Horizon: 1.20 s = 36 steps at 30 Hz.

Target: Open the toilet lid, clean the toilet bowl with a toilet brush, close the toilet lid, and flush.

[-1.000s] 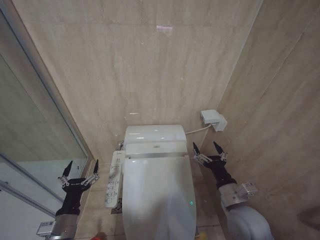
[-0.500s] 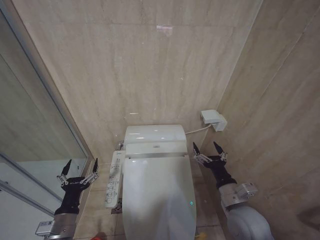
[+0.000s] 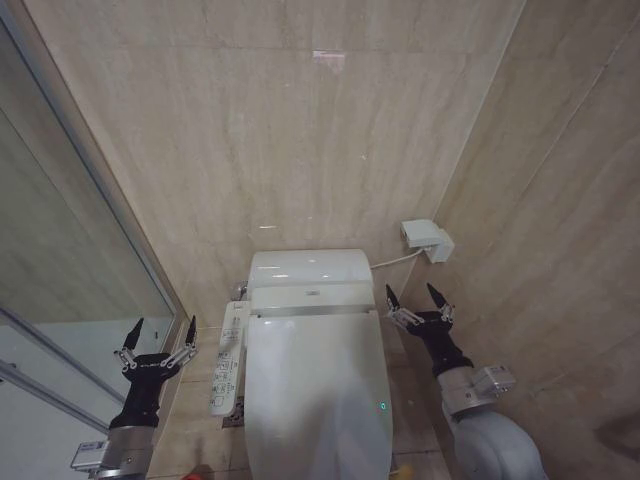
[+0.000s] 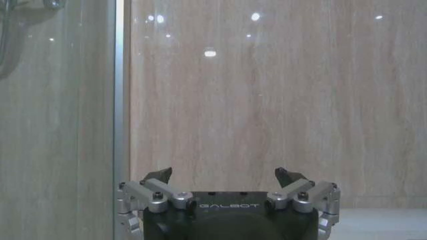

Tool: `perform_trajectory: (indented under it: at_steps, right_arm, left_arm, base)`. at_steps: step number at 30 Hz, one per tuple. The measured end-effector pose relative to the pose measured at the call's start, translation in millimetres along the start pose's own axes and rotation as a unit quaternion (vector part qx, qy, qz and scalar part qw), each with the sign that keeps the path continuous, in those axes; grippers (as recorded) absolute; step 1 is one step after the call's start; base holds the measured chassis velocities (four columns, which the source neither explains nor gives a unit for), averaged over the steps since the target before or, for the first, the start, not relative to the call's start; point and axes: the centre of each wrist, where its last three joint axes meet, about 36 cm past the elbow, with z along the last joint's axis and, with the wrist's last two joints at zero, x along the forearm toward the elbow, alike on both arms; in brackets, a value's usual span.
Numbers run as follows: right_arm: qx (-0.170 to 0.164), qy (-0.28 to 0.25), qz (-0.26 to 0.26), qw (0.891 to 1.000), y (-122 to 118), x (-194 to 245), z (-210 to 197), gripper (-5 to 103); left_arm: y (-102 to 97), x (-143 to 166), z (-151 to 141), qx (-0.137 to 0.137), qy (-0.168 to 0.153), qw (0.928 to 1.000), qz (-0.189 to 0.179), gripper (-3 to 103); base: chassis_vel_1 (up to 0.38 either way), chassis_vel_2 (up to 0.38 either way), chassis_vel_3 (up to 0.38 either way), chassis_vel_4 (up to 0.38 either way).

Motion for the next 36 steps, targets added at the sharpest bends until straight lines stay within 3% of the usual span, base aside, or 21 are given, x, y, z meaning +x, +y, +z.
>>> perform_trajectory:
  at_steps: [36]
  right_arm:
    - [0.0, 0.0, 0.0, 1.0, 0.0, 0.0, 0.0, 100]
  left_arm:
    - [0.1, 0.3, 0.7, 0.001, 0.001, 1.0, 0.0, 100]
  base:
    - [0.033, -0.029, -0.028, 0.035]
